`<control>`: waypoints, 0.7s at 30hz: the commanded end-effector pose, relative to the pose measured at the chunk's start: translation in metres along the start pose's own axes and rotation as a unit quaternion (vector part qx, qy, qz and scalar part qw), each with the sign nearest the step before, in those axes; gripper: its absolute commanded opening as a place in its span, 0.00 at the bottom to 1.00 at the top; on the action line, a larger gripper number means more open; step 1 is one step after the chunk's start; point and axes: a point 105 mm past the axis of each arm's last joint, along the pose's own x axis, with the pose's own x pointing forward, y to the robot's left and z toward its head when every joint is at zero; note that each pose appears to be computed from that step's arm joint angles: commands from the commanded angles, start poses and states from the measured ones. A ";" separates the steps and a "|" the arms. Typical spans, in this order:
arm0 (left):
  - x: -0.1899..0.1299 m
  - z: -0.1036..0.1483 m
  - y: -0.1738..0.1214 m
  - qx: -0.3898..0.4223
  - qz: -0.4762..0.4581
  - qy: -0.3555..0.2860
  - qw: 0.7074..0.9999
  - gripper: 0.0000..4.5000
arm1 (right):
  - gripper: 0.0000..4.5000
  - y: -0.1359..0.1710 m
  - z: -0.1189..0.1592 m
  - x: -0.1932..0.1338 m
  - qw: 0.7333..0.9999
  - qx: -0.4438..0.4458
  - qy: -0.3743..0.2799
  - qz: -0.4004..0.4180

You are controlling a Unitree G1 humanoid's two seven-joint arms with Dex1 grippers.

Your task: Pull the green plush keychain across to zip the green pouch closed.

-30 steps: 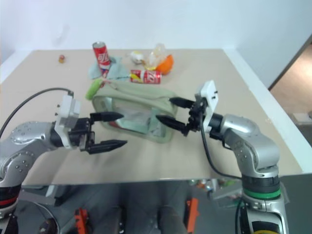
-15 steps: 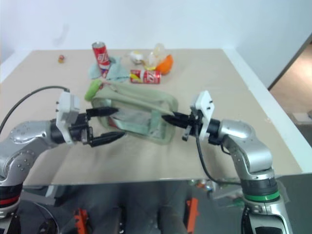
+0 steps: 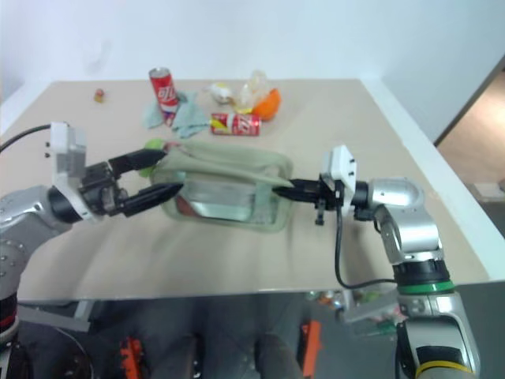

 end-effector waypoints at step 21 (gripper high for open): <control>-0.020 -0.022 0.059 0.041 0.150 -0.010 0.988 1.00 | 0.01 0.014 0.039 0.010 0.999 0.033 -0.030 0.007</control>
